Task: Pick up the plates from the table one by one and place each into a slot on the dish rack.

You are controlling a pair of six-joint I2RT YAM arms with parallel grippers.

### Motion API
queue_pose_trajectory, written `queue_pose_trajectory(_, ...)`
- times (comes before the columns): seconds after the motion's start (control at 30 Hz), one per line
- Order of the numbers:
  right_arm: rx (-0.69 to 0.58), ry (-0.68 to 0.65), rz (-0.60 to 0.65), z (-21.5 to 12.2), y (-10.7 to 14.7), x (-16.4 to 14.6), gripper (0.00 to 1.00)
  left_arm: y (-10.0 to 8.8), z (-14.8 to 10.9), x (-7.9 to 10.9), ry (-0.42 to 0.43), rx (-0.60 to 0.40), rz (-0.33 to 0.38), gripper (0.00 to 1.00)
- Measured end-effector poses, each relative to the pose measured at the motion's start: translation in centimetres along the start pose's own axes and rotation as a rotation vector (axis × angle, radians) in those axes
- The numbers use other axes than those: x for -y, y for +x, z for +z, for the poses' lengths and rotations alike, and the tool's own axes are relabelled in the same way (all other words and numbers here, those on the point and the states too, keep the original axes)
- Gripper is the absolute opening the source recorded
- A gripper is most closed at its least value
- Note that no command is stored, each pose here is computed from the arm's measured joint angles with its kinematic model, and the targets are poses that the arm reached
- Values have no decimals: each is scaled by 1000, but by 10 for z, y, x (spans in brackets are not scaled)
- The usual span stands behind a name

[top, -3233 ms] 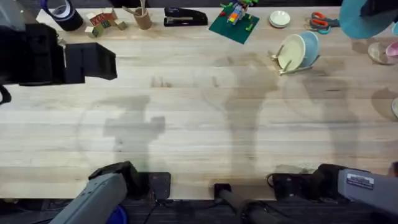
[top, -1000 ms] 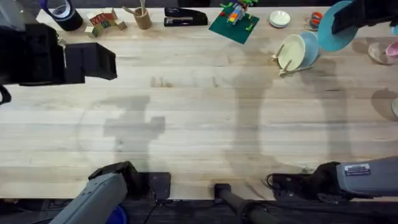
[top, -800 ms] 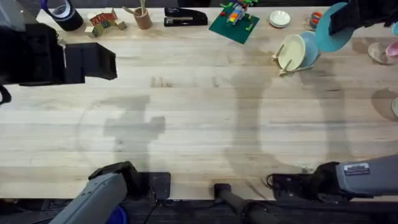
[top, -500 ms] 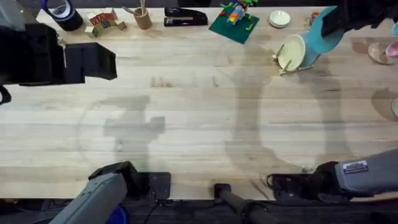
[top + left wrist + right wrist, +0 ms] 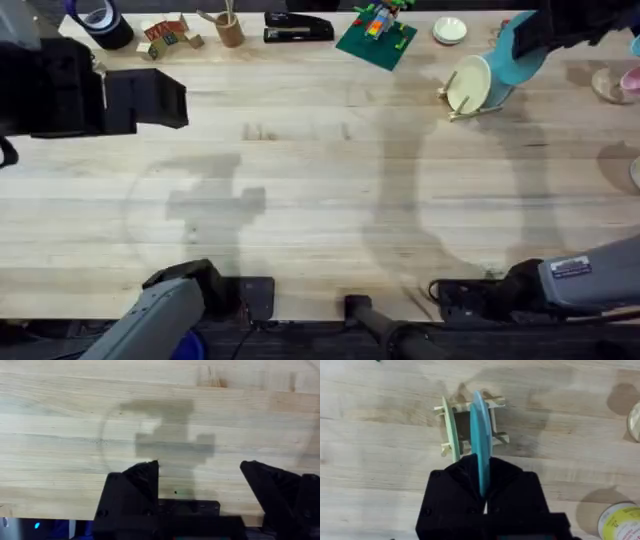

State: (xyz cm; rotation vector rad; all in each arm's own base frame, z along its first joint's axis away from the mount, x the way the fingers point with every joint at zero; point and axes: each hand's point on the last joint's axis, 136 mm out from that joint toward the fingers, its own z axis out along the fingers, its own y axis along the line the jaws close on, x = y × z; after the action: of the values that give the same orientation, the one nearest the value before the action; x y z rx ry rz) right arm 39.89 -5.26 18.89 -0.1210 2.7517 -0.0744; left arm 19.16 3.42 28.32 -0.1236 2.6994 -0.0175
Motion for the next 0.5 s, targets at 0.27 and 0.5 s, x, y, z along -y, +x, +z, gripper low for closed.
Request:
queue_pose_trajectory(0.27, -32, -13, -19, 19, -2, -9, 46, 0, 0, 0, 0, 0, 0, 995)
queue_pose_trajectory(0.5, -35, -14, -25, 23, -3, -12, 46, 0, 0, 0, 0, 0, 0, 995)
